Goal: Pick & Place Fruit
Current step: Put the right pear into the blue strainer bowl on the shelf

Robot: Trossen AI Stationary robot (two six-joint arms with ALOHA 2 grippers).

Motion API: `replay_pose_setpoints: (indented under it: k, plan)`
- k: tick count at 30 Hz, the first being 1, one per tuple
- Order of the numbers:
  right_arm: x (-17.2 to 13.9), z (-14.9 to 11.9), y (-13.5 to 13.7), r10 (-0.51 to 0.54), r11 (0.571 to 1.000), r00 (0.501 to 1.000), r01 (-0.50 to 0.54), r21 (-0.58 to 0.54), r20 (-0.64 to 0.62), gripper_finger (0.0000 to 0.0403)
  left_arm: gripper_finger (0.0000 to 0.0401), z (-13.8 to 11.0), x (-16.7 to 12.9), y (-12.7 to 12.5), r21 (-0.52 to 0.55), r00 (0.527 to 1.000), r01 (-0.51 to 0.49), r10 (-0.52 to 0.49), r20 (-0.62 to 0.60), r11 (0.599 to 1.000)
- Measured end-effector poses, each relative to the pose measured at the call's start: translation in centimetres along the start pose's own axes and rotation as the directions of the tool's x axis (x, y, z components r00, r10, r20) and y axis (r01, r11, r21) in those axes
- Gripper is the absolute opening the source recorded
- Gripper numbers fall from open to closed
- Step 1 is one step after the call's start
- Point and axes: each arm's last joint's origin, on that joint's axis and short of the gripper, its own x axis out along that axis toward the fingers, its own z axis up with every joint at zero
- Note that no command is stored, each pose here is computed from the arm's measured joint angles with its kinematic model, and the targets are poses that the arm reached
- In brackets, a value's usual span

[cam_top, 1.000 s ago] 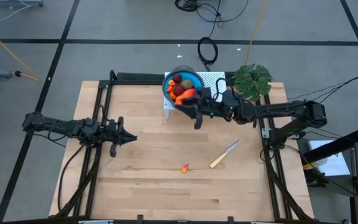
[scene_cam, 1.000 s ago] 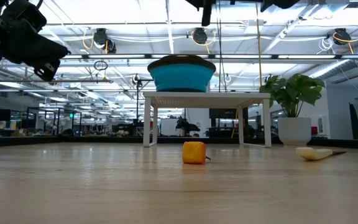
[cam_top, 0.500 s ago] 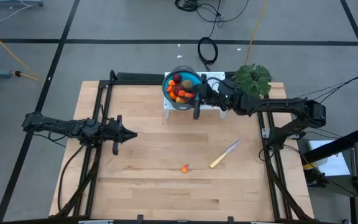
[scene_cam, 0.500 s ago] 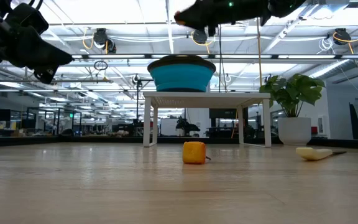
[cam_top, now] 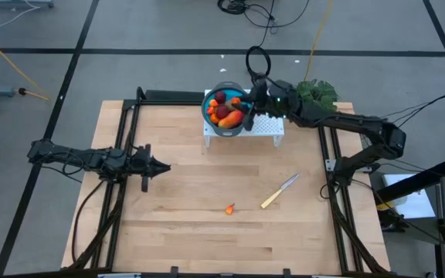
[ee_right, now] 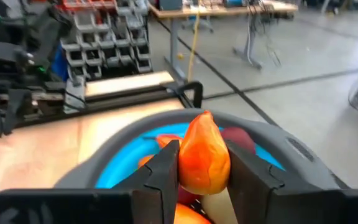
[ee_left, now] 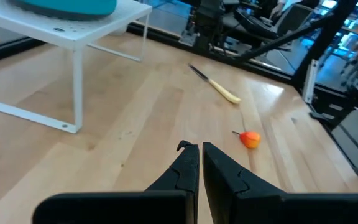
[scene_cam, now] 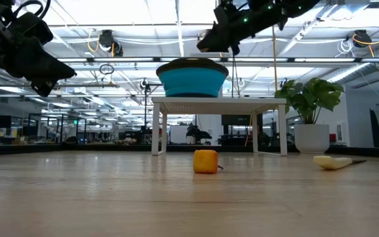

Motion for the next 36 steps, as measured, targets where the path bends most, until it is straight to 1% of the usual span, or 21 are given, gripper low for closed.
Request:
replay_pose_setpoints:
  k: [5,8,14,16,18,20,27,36]
  plan:
    - [-0.5,1.3,-0.6,-0.012,1.000,0.998,0.013,0.007,-0.065,0.0107,0.0019,0.0,0.0,0.1,0.016,0.999,-0.034,0.034,0.012,0.999]
    - [-0.7,1.5,-0.6,-0.010,1.000,0.996,0.011,0.009,-0.092,0.0109,0.0019,0.0,0.0,0.1,0.031,0.999,-0.037,0.037,0.013,0.999]
    - [-0.2,0.7,-0.5,-0.003,1.000,0.989,0.005,0.014,-0.148,0.0109,0.0019,0.0,0.0,0.1,0.027,0.999,-0.038,0.038,0.014,0.999]
    - [0.0,0.4,-0.5,-0.001,1.000,0.986,0.001,-0.004,-0.167,0.0109,0.0019,0.0,0.0,0.1,0.027,0.999,-0.038,0.038,0.014,0.999]
    - [0.4,0.1,-0.5,0.010,1.000,0.985,-0.015,-0.027,-0.172,0.0109,0.0019,0.0,0.0,0.1,0.026,0.999,-0.038,0.037,0.014,0.999]
    - [0.7,-0.4,-0.5,0.026,0.999,0.979,-0.030,-0.019,-0.203,0.0109,0.0019,0.0,0.0,0.1,0.023,0.999,-0.038,0.038,0.014,0.999]
    - [1.4,-1.3,-0.5,0.054,0.997,0.966,-0.065,-0.034,-0.252,0.0109,0.0019,0.1,0.0,0.1,0.012,0.999,-0.051,0.050,0.020,0.999]
    - [1.3,-1.3,-0.5,0.051,0.997,0.965,-0.062,-0.036,-0.258,0.0110,0.0019,0.1,0.0,0.2,-0.001,0.997,-0.077,0.077,0.029,0.997]
